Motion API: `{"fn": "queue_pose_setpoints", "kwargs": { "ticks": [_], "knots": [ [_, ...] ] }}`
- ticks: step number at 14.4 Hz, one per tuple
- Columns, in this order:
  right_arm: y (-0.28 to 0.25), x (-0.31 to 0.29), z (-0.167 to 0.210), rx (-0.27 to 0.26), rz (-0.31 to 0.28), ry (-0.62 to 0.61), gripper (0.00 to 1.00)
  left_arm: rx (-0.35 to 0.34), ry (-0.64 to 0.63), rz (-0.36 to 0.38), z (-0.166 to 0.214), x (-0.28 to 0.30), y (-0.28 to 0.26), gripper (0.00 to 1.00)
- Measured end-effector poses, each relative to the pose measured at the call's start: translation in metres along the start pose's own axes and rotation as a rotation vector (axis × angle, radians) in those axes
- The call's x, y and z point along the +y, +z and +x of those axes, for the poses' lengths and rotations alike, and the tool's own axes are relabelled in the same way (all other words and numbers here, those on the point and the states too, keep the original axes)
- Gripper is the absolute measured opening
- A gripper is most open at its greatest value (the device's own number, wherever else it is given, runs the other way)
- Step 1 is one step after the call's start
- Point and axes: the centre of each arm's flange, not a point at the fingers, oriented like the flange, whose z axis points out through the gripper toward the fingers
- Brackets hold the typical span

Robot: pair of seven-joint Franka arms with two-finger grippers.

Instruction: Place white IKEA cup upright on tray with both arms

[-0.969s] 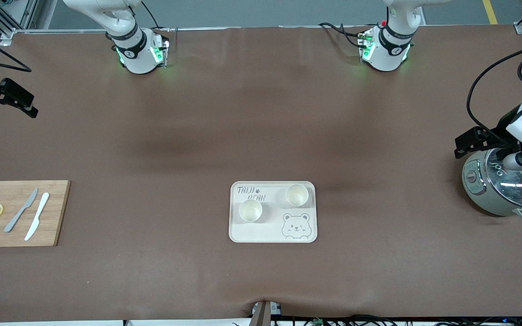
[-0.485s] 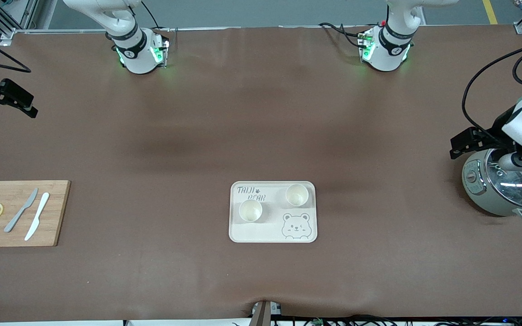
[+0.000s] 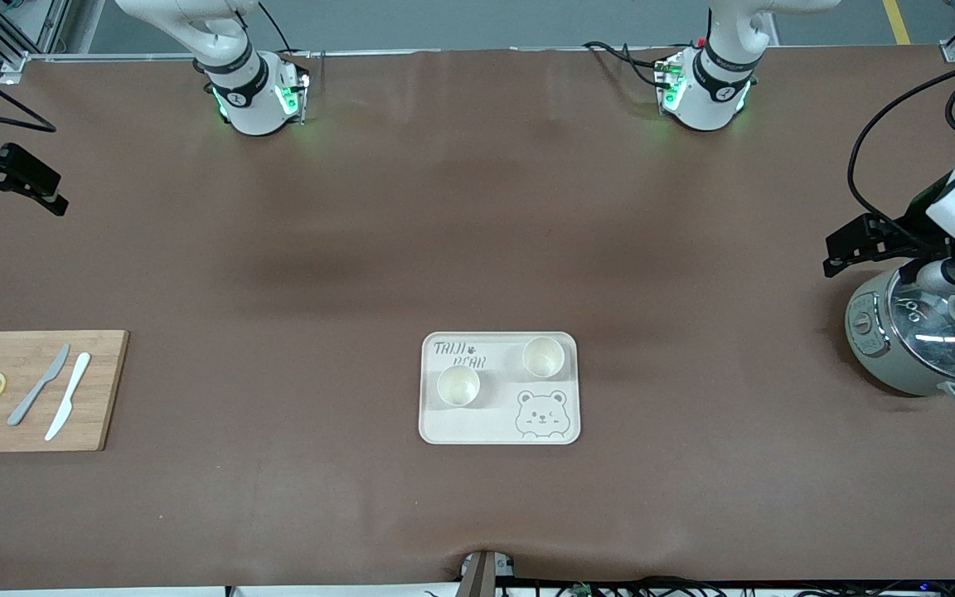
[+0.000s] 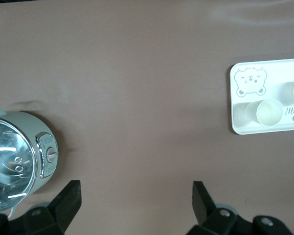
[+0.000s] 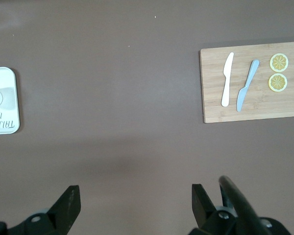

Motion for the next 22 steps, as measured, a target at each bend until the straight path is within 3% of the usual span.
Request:
{"fn": "queue_pose_setpoints", "kwargs": {
  "ticks": [22],
  "knots": [
    [-0.0006,0.0006,0.0000,0.001,-0.001,0.002,1.00,-0.007,0.032,-0.011,-0.0002,0.0012,0.0030,1.00]
  ]
}}
